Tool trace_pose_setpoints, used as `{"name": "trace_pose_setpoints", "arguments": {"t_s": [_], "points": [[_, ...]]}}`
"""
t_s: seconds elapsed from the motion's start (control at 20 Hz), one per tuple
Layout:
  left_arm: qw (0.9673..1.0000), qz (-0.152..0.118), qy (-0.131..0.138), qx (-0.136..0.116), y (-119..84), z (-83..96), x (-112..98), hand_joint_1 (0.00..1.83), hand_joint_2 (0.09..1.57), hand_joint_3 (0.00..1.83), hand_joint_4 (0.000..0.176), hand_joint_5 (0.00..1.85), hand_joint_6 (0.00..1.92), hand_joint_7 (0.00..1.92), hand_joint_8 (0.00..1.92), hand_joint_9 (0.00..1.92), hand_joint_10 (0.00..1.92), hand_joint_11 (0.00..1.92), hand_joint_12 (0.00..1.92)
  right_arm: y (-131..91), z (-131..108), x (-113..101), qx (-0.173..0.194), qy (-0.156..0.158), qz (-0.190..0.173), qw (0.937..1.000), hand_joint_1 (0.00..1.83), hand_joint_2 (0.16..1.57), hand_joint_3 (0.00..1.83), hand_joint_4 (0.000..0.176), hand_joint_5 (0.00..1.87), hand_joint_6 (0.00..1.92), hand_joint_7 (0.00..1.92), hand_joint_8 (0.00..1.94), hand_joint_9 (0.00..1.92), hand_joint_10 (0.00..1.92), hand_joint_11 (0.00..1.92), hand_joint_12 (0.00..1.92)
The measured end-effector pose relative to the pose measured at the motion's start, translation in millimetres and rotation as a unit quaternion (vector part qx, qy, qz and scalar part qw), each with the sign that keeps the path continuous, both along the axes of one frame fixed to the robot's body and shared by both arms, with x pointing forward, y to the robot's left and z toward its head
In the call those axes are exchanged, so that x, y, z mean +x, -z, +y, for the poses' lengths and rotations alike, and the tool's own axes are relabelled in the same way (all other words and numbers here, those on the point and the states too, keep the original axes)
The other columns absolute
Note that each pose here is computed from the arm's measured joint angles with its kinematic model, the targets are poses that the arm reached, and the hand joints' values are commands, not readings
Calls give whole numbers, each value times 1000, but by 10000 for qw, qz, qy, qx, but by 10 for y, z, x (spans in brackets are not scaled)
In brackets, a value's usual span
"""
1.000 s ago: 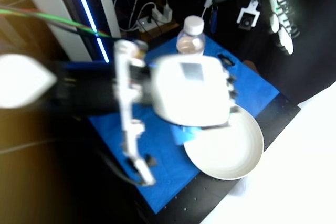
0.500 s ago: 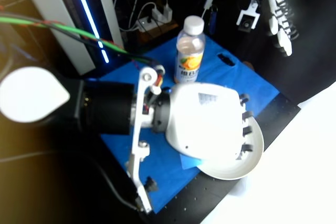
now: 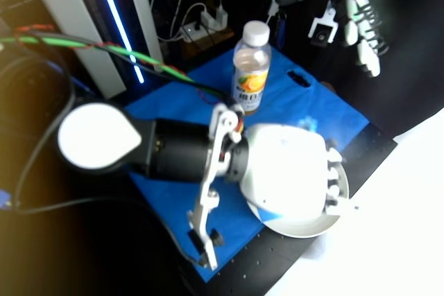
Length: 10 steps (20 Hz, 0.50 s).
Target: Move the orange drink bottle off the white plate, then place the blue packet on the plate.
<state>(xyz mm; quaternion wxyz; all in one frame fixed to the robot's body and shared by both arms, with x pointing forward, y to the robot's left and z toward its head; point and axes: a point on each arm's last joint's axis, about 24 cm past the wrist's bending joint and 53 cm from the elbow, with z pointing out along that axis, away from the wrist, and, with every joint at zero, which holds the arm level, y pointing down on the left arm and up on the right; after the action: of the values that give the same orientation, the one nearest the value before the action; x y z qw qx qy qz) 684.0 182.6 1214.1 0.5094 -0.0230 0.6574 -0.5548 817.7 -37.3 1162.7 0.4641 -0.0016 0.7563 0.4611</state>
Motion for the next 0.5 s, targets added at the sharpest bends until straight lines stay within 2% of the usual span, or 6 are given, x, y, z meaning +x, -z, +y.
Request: {"name": "trace_pose_setpoints", "arguments": {"t_s": [0.2, 0.25, 0.3, 0.35, 0.45, 0.5], "points": [[10000, -21, 45, -28, -13, -22, -21, 274, 1005, 8, 176, 0, 0, 0, 0, 0, 0, 0, 0, 217, 97, 15, -83, 11, 118, 9999, 1158, 1259, 1, 0, 639, 1351, 812, 1405, 649, 1042, 381, 1607], [10000, -31, 53, -49, -23, -28, -28, 296, 987, 0, 176, 0, 0, 0, 0, 0, 0, 0, 0, 227, 111, 27, -45, 31, 141, 9999, 1162, 1267, 0, 0, 623, 1347, 801, 1448, 610, 1087, 398, 1680], [10000, -30, 54, -70, -29, -30, -29, 327, 971, 0, 176, 0, 0, 0, 0, 0, 0, 0, 0, 249, 103, 30, -53, 46, 156, 9999, 1199, 1244, 0, 0, 716, 1125, 802, 1543, 678, 1535, 650, 1873], [9999, -26, 70, -91, -31, -41, -38, 257, 973, 0, 176, 0, 0, 0, 0, 0, 0, 0, 0, 270, 103, 39, -51, 72, 175, 9998, 1196, 1240, 3, 0, 722, 1287, 771, 1429, 695, 1615, 682, 1911], [9998, 20, 144, -112, 2, -85, -94, 177, 1013, 9, 176, 0, 0, 0, 0, 0, 0, 0, 0, 367, 80, 44, -127, 135, 232, 9996, 1109, 1239, 0, 0, 743, 1318, 817, 1459, 799, 1684, 847, 1916], [9998, 15, 182, -87, 10, -102, -111, 192, 1004, 3, 176, 0, 0, 0, 0, 0, 0, 0, 0, 413, 53, 48, -176, 175, 254, 9994, 1163, 1265, 3, 0, 686, 1388, 731, 1475, 748, 1718, 824, 1920]]}}
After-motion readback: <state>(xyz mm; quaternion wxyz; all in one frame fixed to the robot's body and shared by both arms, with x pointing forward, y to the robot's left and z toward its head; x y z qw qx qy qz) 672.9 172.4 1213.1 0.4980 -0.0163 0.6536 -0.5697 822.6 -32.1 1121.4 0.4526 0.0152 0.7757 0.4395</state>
